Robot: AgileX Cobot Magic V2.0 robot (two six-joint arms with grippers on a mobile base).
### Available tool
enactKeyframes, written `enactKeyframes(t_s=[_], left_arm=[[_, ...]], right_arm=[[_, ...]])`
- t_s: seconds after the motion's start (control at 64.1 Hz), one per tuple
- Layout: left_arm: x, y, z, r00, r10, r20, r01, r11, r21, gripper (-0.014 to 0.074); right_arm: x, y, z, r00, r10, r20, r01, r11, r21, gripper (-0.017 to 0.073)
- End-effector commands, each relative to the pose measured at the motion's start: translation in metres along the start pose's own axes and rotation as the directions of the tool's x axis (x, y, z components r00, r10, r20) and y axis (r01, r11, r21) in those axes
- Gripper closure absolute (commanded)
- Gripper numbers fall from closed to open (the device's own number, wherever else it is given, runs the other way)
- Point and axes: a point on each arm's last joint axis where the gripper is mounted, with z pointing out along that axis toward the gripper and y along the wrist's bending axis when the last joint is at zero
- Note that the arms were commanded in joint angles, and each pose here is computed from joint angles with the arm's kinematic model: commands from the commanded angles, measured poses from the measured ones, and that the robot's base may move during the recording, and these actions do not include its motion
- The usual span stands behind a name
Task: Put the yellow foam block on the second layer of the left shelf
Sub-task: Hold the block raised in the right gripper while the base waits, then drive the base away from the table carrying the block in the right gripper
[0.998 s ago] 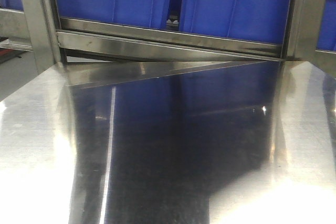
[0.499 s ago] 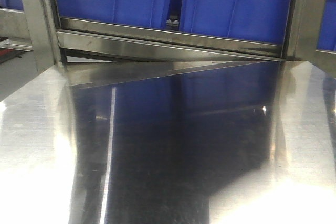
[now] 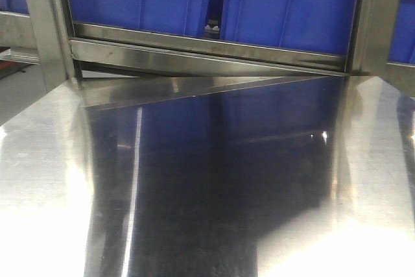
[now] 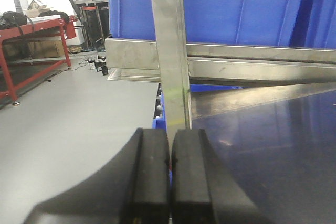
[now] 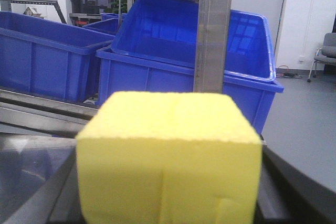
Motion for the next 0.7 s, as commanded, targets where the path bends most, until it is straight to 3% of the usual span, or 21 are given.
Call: enactKeyframes(t_s=[0.0,0.686], left_arm=[[0.0003,-0.0003,-0.0009,0.997,-0.009,0.076,0.009,1.000,0.004,0.0470],[0.0003,-0.0003,-0.0009,0.997,-0.009,0.076,0.009,1.000,0.004,0.0470]], right_arm=[[-0.0163,0.0005,-0.0005,0.995,-0.017,0.102,0.016,1.000,0.003,0.0108],[-0.0163,0.0005,-0.0005,0.995,-0.017,0.102,0.016,1.000,0.003,0.0108]])
